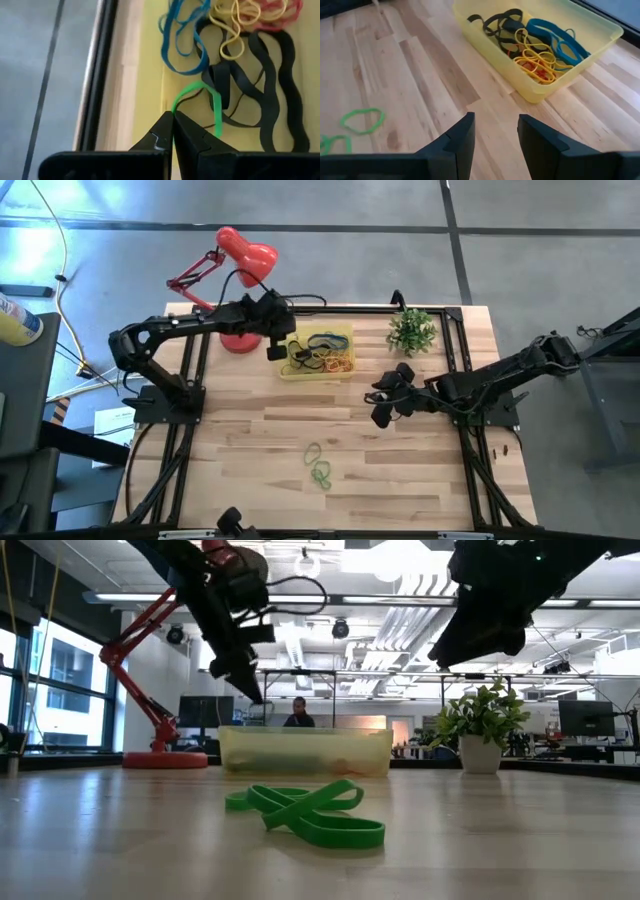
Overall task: Pick and place rubber bands into bin
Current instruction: Put the green rubber band into the yellow container
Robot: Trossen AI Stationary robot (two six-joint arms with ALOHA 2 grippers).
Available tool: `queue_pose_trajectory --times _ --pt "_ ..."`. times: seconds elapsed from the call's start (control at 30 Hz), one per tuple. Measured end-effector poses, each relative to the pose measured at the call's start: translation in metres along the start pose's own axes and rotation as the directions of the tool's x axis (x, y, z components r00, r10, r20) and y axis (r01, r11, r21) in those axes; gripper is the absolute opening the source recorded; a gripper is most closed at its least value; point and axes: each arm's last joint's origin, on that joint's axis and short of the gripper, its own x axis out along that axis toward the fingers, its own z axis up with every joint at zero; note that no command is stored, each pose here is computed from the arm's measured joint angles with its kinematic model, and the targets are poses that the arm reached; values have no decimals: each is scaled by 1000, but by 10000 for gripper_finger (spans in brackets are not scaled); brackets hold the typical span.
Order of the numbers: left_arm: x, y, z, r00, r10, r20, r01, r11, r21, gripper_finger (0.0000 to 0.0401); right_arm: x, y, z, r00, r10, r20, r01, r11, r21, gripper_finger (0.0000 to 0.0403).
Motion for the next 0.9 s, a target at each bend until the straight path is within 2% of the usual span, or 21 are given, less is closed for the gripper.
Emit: queue_pose_trajectory --times 0.17,0.6,0.73,0.9 --pt "14 -6 1 1000 -7 -27 8 1000 23 0 3 -3 4 1000 -12 13 11 1000 21 139" --pt "17 -3 2 999 44 -31 -43 999 29 2 3 -5 4 1000 -16 13 16 1000 24 139" --pt "17 -3 1 998 49 -50 -48 999 24 16 3 -5 4 1000 -18 10 18 1000 21 139" --pt "17 -4 1 998 47 -52 -47 999 14 53 3 -5 4 1000 -18 9 18 1000 12 139"
